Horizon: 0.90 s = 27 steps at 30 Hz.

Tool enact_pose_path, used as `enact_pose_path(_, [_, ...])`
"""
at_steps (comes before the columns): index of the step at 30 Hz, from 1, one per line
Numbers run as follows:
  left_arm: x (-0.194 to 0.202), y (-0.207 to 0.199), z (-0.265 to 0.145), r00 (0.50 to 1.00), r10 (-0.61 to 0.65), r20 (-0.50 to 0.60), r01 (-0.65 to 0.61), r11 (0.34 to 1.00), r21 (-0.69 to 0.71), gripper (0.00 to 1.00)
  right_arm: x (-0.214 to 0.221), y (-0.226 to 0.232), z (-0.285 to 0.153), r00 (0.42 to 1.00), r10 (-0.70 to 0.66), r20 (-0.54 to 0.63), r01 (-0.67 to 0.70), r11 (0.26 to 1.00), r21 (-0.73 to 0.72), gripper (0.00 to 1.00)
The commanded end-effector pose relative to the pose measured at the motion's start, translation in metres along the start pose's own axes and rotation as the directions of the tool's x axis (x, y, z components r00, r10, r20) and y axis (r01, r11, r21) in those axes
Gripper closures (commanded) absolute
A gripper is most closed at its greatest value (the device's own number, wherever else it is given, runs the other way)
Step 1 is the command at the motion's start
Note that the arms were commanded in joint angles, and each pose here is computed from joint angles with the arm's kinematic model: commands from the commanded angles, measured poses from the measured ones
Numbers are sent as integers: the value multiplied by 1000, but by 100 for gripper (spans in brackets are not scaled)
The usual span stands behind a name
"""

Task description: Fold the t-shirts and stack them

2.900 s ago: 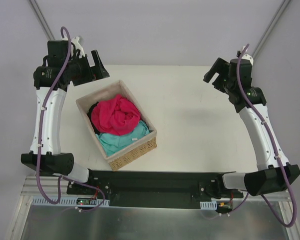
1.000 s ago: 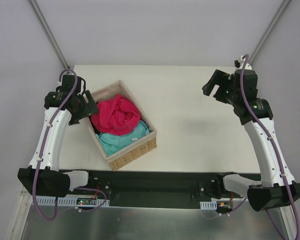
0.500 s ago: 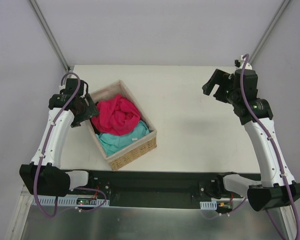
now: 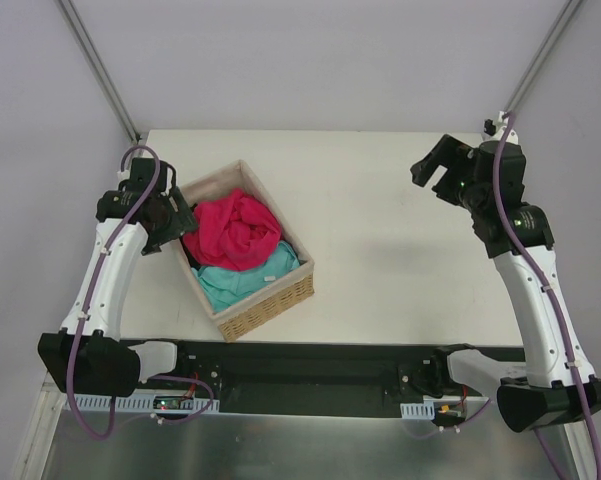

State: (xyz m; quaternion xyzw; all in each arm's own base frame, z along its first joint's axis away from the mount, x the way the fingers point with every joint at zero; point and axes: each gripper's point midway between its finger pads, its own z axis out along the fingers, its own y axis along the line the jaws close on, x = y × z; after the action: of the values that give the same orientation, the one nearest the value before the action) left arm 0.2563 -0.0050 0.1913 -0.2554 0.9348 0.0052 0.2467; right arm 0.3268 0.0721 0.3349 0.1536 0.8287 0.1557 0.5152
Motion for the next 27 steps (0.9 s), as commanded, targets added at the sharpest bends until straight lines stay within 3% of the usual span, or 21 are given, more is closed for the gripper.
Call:
enact_pose_path(1, [3, -3, -5, 1000, -6, -8, 6, 999, 39, 20, -10, 11, 1, 997, 63, 46, -61, 997, -52, 4])
enact_pose_path(9, [-35, -24, -58, 995, 34, 96, -49, 987, 152, 12, -9, 35, 3, 999, 30, 14, -27, 984, -175, 4])
enact_pose_path(16, [-46, -54, -91, 993, 52, 110, -84, 946, 312, 10, -13, 31, 0, 999, 14, 34, -9, 988, -155, 4])
enact_pose_path(18, [-45, -48, -88, 993, 58, 106, -86, 956, 282, 10, -6, 39, -1, 1000, -1, -8, 0, 981, -196, 4])
enact_pose_path(21, [-41, -21, -72, 993, 72, 95, -84, 988, 131, 10, 4, 49, 1, 997, -34, -75, 14, 968, -252, 4])
enact_pose_path(27, [-16, 6, -34, 998, 59, 9, -58, 998, -18, 16, 27, 33, 14, 986, 60, -158, -85, 984, -155, 4])
